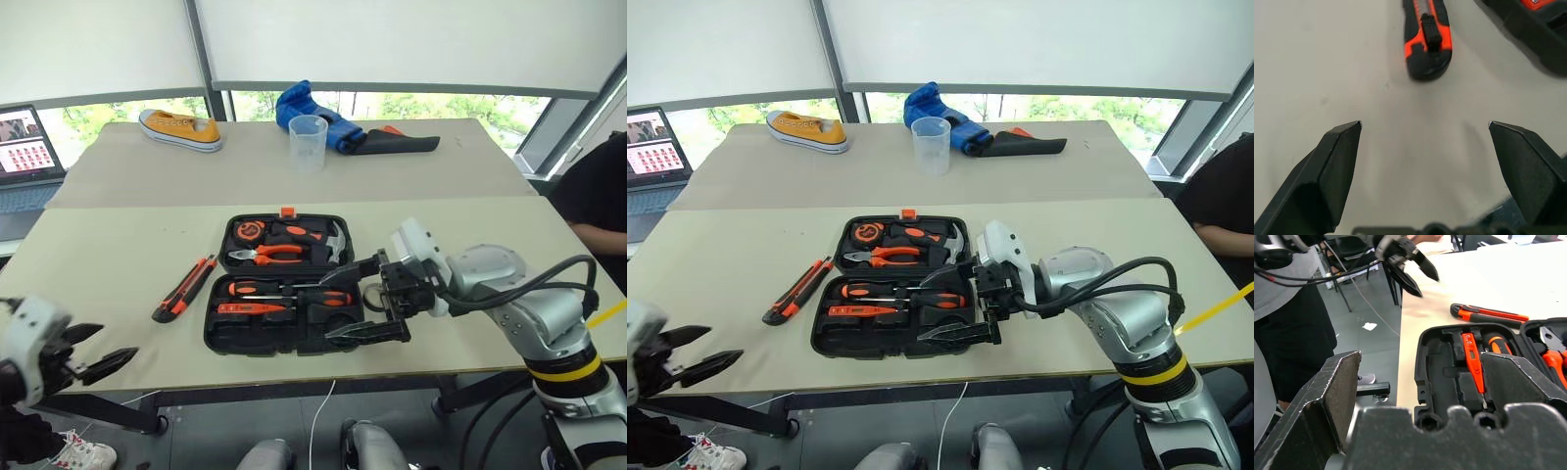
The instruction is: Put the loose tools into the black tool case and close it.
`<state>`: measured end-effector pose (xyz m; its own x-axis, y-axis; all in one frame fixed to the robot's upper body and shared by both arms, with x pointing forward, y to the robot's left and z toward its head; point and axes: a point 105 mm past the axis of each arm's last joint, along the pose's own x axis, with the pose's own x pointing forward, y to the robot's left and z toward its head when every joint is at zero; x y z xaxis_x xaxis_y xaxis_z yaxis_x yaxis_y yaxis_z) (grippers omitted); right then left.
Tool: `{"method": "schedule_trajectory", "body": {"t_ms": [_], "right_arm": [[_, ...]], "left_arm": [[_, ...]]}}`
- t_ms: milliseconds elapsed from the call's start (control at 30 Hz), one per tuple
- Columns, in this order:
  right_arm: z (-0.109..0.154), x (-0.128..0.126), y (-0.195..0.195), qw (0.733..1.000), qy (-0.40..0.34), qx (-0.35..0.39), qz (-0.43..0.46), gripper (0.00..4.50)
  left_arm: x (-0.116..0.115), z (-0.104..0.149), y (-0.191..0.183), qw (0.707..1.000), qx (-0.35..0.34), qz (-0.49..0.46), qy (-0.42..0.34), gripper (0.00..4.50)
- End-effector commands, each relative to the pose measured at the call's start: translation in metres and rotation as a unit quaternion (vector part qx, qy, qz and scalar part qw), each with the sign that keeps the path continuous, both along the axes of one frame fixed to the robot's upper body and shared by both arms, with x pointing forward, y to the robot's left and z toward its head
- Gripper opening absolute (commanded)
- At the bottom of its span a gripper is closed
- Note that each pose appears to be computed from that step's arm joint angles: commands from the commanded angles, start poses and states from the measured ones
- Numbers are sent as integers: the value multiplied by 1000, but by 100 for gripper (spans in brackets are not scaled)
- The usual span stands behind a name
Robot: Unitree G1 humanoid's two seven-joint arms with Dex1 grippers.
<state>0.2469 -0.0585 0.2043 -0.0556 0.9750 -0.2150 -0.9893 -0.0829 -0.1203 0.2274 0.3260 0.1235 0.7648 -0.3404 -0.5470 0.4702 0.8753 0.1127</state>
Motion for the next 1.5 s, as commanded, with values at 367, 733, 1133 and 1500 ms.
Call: {"method": "schedule_trajectory", "body": {"t_ms": [367, 733, 1133, 1500], "right_arm": [[8, 3, -5, 995, -63, 11, -72, 450], [7, 9, -13, 989, -84, 4, -118, 450], [-10, 5, -32, 989, -60, -28, -134, 450], [-21, 1, -37, 987, -60, -47, -140, 450]], "left_arm": [[76, -13, -28, 994, 46, -82, 53, 446], [101, -17, -23, 995, 55, -64, 59, 241], [87, 95, -56, 964, 18, -232, -126, 174], [44, 46, -137, 866, 66, -496, 2, 174]]}}
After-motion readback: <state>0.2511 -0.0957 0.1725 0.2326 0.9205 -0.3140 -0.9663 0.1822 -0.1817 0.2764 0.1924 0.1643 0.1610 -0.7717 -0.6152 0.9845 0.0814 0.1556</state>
